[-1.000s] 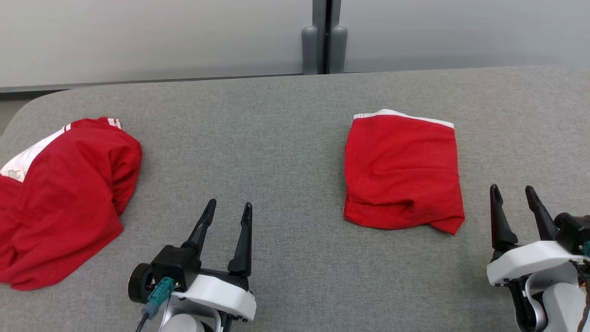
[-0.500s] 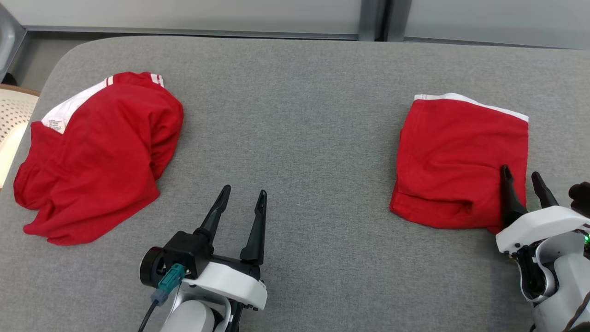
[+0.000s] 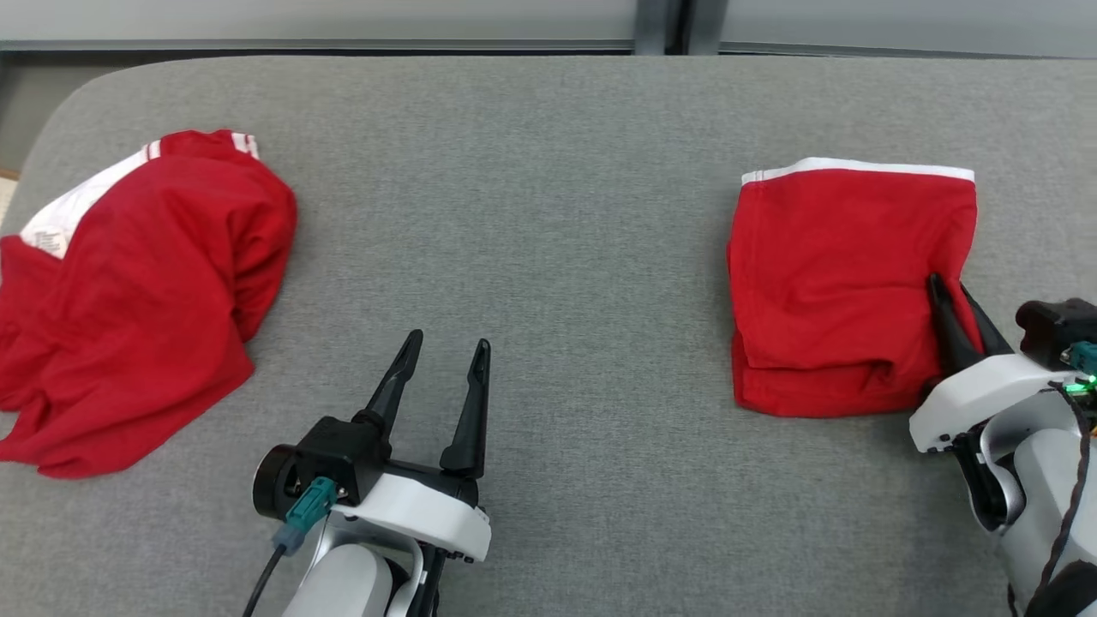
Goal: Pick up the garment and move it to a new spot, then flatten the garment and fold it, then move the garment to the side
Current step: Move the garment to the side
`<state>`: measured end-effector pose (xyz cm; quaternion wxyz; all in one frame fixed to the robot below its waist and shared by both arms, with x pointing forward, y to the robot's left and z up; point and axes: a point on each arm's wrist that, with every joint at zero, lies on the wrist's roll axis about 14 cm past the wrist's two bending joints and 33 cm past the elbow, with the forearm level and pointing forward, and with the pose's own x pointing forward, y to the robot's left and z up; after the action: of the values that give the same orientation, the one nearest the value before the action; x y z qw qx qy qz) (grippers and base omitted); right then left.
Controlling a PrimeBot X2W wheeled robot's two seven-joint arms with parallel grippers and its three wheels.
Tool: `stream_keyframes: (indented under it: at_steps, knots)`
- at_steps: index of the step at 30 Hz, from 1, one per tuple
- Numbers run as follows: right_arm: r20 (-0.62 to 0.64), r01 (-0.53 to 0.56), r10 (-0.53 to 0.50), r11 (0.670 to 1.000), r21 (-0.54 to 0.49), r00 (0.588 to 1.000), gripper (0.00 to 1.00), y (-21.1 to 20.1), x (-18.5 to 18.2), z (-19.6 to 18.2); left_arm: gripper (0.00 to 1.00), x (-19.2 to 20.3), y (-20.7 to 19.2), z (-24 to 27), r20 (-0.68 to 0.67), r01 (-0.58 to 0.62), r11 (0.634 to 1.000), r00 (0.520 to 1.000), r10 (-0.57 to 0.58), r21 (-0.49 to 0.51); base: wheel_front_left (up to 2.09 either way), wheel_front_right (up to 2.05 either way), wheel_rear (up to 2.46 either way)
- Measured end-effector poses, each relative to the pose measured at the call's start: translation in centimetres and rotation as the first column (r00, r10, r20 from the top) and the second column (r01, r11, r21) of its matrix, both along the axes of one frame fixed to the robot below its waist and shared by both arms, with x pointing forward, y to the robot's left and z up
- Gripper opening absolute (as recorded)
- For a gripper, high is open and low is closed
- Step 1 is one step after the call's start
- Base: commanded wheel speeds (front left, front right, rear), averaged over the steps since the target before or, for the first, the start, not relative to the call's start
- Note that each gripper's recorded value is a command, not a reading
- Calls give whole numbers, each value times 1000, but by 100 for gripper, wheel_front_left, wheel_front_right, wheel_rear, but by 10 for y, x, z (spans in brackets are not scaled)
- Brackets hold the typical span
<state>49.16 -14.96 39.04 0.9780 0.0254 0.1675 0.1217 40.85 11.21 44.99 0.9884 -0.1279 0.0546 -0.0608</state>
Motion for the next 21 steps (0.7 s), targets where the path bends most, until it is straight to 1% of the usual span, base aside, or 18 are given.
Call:
stream_keyframes:
  at_steps: [2,4,6,7,9,14,16,21]
  knots:
    - [27,-27,30,997,-75,999,0,-11,-1,5,100,5,-10,1,8,28,1000,1000,-28,-7,0,0,0]
    - [51,-65,75,983,-171,996,0,-22,-1,10,100,12,-21,5,27,62,998,998,-61,-11,0,0,0]
    - [67,-73,91,972,-225,994,0,-35,-1,15,100,22,-34,11,55,103,995,993,-102,-15,0,0,0]
    - [67,-73,91,972,-225,994,0,-35,-1,15,100,22,-34,11,55,103,995,993,-102,-15,0,0,0]
    - [68,-81,106,949,-304,992,0,-54,-4,18,100,30,-48,14,73,148,989,987,-146,-17,0,0,0]
    - [35,-43,65,900,-434,997,0,-117,-14,20,100,52,-85,23,133,253,967,960,-247,-25,0,0,0]
    - [15,-31,44,861,-507,999,0,-150,-15,22,100,61,-98,23,150,289,957,948,-282,-30,0,0,0]
    - [-41,9,-41,806,-592,998,0,-207,-18,16,100,74,-128,11,162,373,927,918,-362,-42,0,0,0]
